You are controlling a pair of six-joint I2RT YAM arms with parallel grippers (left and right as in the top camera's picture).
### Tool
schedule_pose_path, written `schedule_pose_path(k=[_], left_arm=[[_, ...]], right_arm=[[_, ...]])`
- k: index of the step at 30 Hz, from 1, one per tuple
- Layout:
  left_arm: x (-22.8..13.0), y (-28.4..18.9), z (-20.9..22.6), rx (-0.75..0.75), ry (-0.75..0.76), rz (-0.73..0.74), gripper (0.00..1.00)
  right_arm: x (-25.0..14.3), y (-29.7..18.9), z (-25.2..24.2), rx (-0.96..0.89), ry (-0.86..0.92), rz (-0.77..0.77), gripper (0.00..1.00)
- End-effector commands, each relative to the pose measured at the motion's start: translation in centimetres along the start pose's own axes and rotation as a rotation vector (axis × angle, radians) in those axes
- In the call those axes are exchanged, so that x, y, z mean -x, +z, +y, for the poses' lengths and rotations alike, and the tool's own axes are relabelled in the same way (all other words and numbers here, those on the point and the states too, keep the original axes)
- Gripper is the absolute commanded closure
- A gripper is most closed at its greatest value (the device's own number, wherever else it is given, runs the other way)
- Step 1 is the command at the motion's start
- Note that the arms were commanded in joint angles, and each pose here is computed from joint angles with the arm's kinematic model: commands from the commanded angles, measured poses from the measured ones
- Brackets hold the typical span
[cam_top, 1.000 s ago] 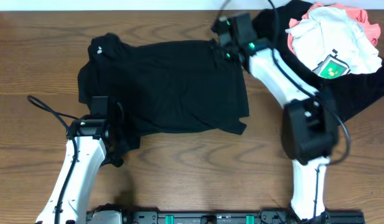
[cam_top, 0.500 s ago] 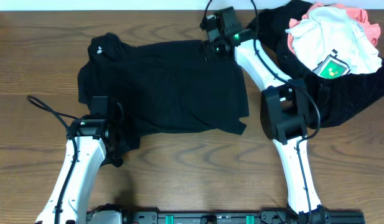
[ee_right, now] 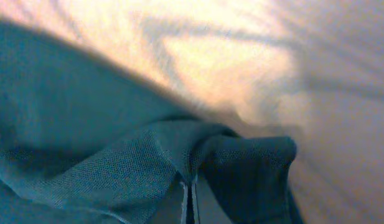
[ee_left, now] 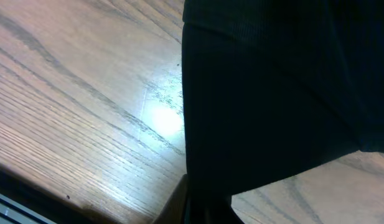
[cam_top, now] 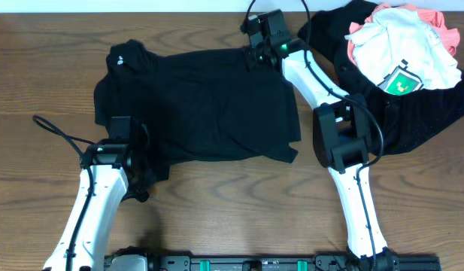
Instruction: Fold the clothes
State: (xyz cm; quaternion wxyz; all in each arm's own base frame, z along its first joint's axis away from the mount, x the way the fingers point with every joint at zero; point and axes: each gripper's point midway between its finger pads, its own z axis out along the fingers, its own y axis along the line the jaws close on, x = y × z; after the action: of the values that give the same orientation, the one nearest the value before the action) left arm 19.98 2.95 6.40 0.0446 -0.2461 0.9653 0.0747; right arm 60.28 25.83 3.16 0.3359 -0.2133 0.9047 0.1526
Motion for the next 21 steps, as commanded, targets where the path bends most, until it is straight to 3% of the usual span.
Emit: schedule_pose_path(k=[1, 13, 14, 15, 17, 18, 19, 21], left_arm=[[0.4, -0.4, 0.1, 0.004, -0.014, -0.018, 0.94], [0.4, -0.4, 0.1, 0.004, -0.014, -0.018, 0.94], [0.4, -0.4, 0.1, 0.005, -0.014, -0.018, 0.94], [0.4, -0.4, 0.1, 0.004, -0.014, -0.018, 0.94], [0.4, -0.4, 0.1, 0.005, -0.014, -0.018, 0.94], [0.4, -0.4, 0.1, 0.004, -0.014, -0.017, 0.94], [0.4, -0.4, 0.1, 0.005, -0.014, -0.017, 0.94], [0.4, -0.4, 0.1, 0.005, -0.014, -0.017, 0.94]], right_arm=[[2.6, -1.0, -2.4, -0.054, 0.075, -0.082, 0.99], [8.2, -3.4, -8.3, -0.179, 0.201, -0.341, 0.99], [8.5, -3.5, -8.3, -0.179, 0.198, -0.355, 0.91], [8.9, -3.7, -8.3, -0.178, 0.195, -0.372, 0.73], [9.5, -3.9, -8.4, -0.181, 0.191, -0.395, 0.51], [9.7, -4.2, -8.5, -0.189, 0.192, -0.404, 0.28], [10.0, -4.6, -8.7, -0.201, 0.197, -0.408, 0.12], [10.2, -5.5, -8.8, -0.202, 0.201, -0.398, 0.12]])
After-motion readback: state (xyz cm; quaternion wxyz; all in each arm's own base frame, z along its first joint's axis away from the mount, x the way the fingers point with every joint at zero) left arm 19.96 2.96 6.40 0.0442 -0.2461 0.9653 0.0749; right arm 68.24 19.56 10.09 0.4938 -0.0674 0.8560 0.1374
